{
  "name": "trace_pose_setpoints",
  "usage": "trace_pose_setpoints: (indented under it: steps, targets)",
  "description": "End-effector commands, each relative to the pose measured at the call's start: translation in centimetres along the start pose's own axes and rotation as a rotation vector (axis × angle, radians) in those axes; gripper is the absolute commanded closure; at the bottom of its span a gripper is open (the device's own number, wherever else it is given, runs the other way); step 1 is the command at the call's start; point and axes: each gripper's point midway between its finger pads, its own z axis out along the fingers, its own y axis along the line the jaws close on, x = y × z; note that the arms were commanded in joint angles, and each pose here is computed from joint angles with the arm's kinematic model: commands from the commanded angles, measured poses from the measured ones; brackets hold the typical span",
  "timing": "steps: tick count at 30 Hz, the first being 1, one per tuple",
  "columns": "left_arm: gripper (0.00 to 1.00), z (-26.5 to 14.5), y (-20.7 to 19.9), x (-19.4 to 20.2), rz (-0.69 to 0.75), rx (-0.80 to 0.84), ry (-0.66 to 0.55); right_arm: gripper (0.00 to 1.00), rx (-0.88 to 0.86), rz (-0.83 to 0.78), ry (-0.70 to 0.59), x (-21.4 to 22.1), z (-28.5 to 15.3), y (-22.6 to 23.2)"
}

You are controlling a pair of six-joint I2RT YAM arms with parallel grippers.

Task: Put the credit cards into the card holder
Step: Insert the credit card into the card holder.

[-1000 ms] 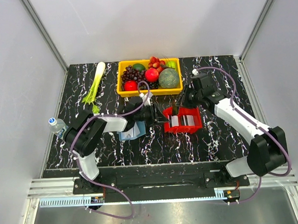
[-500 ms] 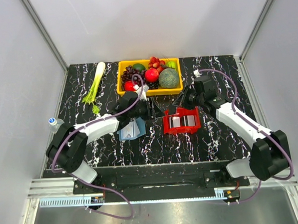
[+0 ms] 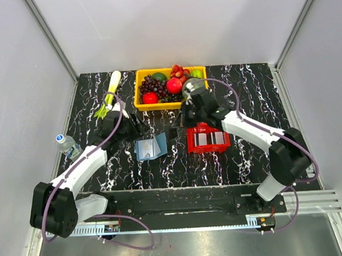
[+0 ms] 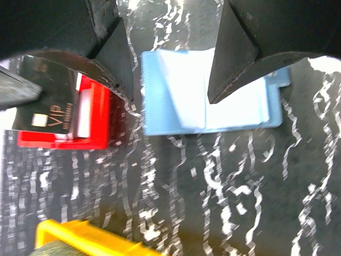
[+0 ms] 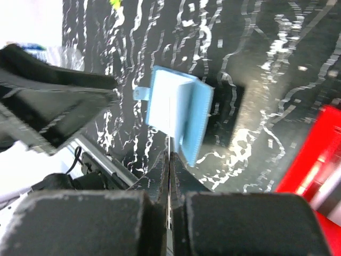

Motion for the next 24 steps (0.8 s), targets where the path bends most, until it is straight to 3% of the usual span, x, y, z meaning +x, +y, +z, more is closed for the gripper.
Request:
trace_pose_setpoints:
  steps: [1,9,16,24]
  targets:
    - [0.39,-0.2,4.4,2.1,-0.035,-0.157,0.044,1.0,-0.114,-0.111,0.019,0.0,1.9,5.4]
    - [0.41,-0.2,7.1,3.9,-0.074,-0.228,0.077,1.0,-0.088,-0.205,0.114,3.4,6.3,8.1]
    - [0.39,-0.4,8.8,4.8,-0.07,-0.281,0.103,1.0,-0.002,-0.284,0.153,5.3,9.3,7.6]
    - [0.35,0.4,10.2,6.6,-0.066,-0.307,0.16,1.0,0.131,-0.32,0.189,6.9,11.7,3.9]
